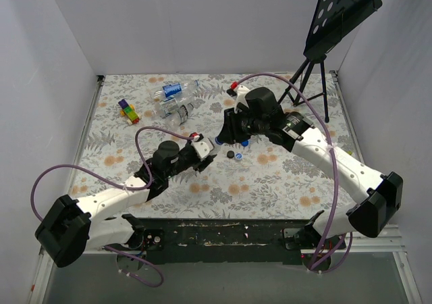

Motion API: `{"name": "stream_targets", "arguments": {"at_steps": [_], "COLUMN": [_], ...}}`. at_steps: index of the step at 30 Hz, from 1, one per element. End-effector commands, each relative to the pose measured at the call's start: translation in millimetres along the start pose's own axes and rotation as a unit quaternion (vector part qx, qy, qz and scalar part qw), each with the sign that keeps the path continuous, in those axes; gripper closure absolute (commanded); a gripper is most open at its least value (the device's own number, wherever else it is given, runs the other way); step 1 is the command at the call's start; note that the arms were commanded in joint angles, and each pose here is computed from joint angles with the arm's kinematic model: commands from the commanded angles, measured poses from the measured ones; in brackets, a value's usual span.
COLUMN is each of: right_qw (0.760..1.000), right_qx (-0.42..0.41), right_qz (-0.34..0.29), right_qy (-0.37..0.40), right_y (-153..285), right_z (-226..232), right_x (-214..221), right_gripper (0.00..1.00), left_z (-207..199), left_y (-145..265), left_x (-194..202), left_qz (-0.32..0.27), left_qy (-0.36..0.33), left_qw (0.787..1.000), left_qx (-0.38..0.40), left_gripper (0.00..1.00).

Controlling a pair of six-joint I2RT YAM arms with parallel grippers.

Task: Screw on the bottle caps
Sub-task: Screw the bottle cap onto the plastic bottle.

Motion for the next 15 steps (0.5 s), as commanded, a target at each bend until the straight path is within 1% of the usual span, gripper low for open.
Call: {"name": "stream_targets", "arguments": {"at_steps": [1,3,8,12,15], "right_qw": [0.995,0.994,0.991,0.980,0.965], "right_qx": [-0.090,-0.101,-0.115,-0.135,-0.142], "right_qz": [-0.015,-0.019,-0.031,-0.051,-0.068], "right_qy": [0.037,0.034,0.065,0.135,0.211], "right_y": [18.4,21.1,27.1,38.6,48.4], "right_z": [22.4,17.9,15.6,18.9,17.3], "right_x": [-14.1,-14.1,-16.2,-21.6,-27.5], "right_gripper": [0.95,0.98,0.99,0.99,0.99], "left_z": [-8.7,-10.5,-10.9,-10.5,-9.9], "left_y": [-4.1,-4.5,-4.4,-1.7,-0.4], "left_x": [-48.8,-48.8,-49.2,-47.2,-48.0], "left_qz": [-0.086,-0.083,-0.079,-0.075,-0.072], "left_qy": [-0.002,0.005,0.028,0.043,0.048], "left_qw": [0.992,0.990,0.983,0.976,0.971], "left_qx": [0.090,0.115,0.165,0.198,0.221], "left_gripper": [1.00,1.00,1.00,1.00,1.00]}}
Point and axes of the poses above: each gripper's point midway between its finger pads, its own y axis back along the fingers, its own z axis along the line the jaws close on, x = y × z, the point moved 5 cm from there along y, back along the fingers, and after that the axes turned 2 degrees about y, right-handed, at the moved point
